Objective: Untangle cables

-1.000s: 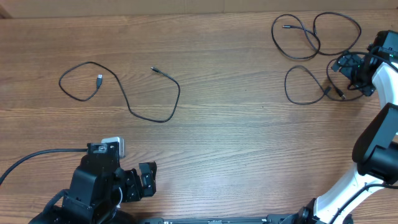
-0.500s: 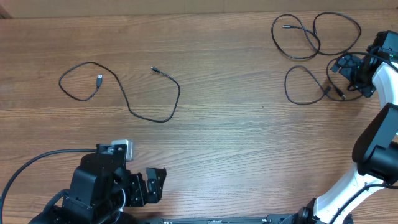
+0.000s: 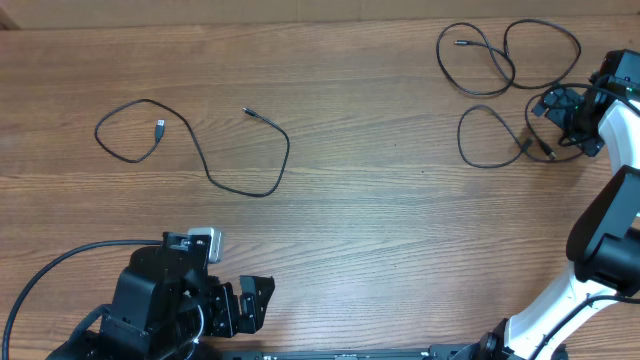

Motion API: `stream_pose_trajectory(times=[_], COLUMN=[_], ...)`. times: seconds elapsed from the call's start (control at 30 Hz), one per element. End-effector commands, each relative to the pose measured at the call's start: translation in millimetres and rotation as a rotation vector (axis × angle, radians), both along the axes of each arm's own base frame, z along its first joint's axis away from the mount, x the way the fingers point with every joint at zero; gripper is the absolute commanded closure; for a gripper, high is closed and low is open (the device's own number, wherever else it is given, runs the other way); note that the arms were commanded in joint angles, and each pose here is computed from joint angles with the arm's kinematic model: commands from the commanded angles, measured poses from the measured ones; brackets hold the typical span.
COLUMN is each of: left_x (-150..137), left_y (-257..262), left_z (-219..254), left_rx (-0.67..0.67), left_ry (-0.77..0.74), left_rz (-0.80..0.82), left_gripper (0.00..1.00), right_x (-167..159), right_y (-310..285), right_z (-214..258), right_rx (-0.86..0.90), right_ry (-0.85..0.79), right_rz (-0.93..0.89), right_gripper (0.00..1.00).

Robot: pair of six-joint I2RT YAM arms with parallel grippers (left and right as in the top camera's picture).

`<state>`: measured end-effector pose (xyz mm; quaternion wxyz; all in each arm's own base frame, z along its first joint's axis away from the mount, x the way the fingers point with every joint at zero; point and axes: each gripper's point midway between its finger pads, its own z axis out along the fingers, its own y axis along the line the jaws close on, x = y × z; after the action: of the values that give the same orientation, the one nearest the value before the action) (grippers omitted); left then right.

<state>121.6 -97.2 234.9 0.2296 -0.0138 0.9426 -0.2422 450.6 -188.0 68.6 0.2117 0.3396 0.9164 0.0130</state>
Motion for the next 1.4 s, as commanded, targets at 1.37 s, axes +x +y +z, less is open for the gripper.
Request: stream_pose_trajectory(times=[1.37], left_x=[-10], left_y=[-13], left_z=[2], left_rx=[-0.021], left_ry=[-0.018], left_rz=[-0.138], left_gripper=[0.0], right_x=[7], right_y=[-4], right_z=[23], right_rx=[-0.029], right_ry=[-0.062], right_rz=[0.0], right_gripper=[0.0])
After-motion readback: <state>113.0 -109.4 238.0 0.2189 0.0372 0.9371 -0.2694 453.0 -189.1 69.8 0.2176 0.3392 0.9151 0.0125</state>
